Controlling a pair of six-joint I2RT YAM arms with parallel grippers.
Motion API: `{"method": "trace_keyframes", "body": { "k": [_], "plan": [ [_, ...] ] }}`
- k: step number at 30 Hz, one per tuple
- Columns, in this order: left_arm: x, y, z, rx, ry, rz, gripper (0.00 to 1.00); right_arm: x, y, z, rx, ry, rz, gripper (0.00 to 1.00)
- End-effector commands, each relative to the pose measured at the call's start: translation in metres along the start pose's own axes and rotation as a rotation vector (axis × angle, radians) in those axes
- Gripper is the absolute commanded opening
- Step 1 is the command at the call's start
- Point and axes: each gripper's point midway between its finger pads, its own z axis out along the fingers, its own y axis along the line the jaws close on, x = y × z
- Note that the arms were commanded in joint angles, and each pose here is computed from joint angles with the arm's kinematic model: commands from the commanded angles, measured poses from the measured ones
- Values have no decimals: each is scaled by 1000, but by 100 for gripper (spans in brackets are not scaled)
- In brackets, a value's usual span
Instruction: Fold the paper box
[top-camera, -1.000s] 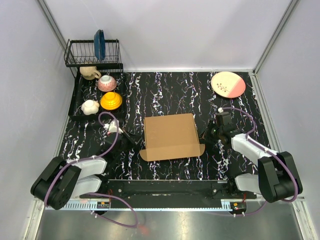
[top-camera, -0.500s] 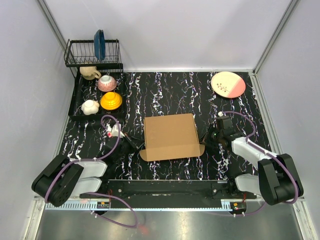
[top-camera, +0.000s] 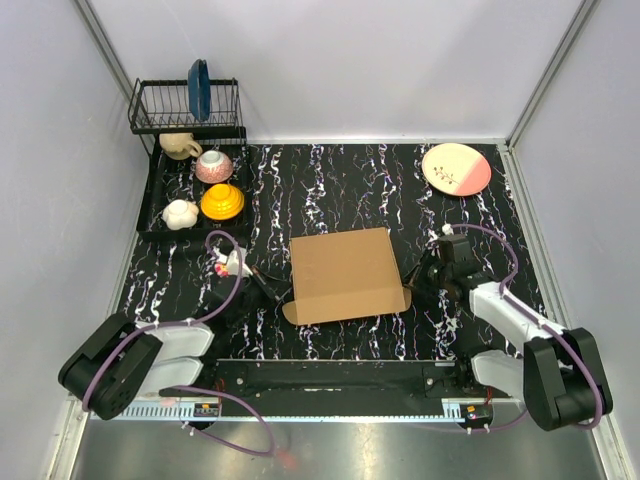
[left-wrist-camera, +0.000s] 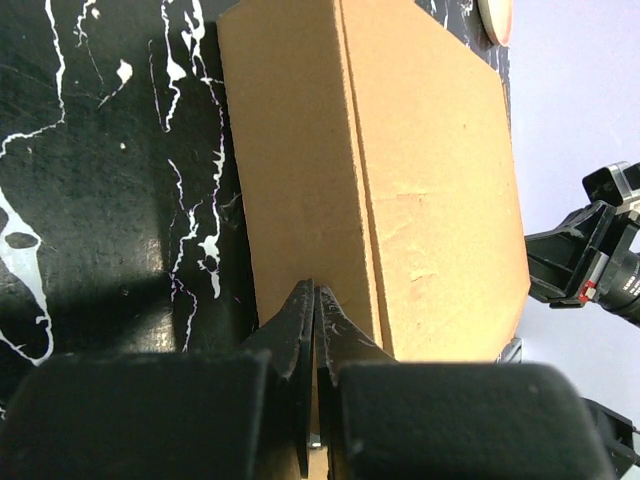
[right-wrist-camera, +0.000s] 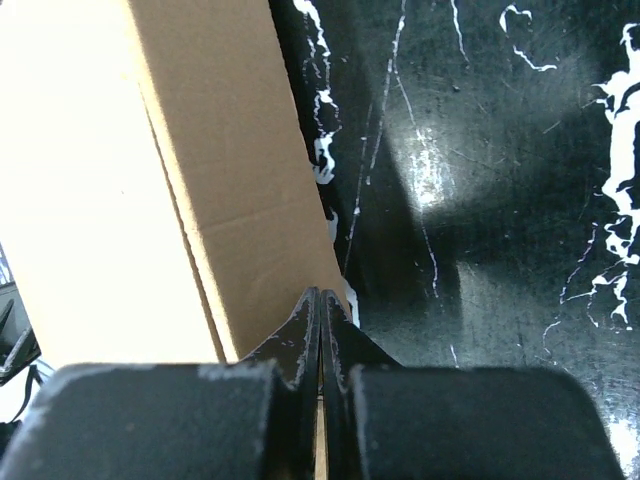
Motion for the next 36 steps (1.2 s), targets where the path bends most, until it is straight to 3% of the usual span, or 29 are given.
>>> {"method": "trace_keyframes", "body": {
  "k": [1, 18, 27, 36],
  "plan": [
    [9, -40, -10, 170, 60, 22, 0, 0, 42, -17, -176, 26, -17, 0],
    [-34, -117, -33, 272, -4, 100, 0, -33, 101, -65, -305, -38, -34, 0],
    [-57, -142, -32, 275, -29, 106, 0, -51, 122, -73, -337, -63, -26, 0],
    [-69, -153, -30, 240, 20, 69, 0, -59, 133, -83, -313, -41, 35, 0]
  ]
}}
